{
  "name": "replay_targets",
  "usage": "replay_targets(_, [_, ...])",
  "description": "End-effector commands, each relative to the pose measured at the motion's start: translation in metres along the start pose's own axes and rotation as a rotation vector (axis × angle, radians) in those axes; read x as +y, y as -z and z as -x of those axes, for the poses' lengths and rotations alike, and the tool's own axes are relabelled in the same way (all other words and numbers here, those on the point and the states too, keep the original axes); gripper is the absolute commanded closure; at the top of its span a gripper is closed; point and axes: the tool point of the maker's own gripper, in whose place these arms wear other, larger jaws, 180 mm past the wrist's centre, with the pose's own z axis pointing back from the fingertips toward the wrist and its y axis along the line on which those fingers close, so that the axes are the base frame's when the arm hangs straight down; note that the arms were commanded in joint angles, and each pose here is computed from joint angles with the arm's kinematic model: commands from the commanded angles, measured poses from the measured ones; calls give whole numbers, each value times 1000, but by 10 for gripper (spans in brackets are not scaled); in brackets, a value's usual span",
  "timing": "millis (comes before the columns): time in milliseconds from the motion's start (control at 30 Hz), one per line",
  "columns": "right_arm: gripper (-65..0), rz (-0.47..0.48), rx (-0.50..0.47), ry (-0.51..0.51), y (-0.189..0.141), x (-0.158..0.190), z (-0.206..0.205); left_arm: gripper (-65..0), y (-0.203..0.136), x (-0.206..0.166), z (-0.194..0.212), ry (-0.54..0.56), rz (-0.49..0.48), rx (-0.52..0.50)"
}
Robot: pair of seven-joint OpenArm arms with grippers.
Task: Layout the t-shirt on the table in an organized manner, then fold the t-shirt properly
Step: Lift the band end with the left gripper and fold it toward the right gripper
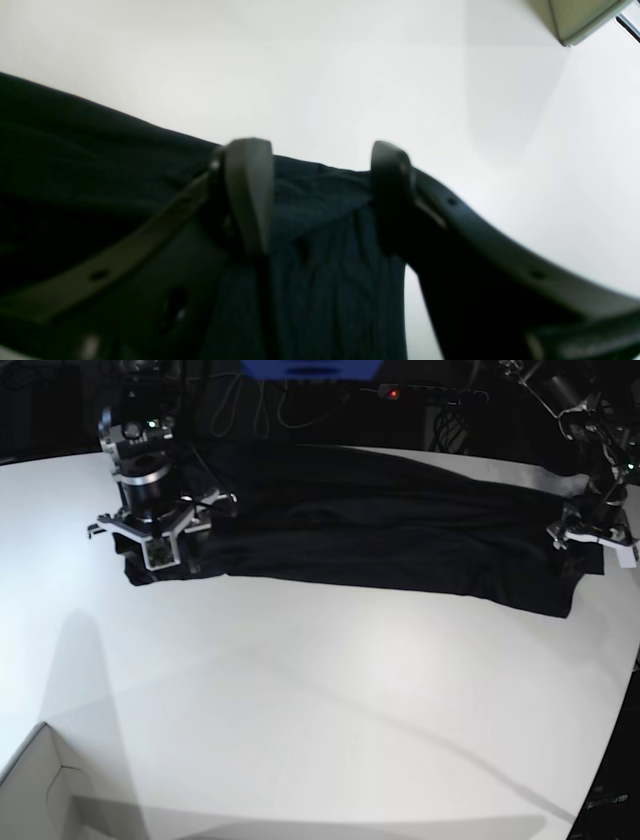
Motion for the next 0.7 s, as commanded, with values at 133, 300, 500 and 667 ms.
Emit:
replay_targets(133, [-318, 6, -46, 0, -2, -3, -12, -231, -2, 7, 21, 21, -28, 106])
replay_targets(300, [-316, 6, -46, 0, -2, -3, -12, -46, -1, 5, 18, 20, -24, 97])
replay_targets(500, [-317, 36, -34, -1, -3, -14, -8, -2, -10, -4, -19, 89, -23, 7])
replay_targets(667, [-318, 79, -16, 2, -3, -30, -1, -2, -27, -28, -68, 206, -14, -113])
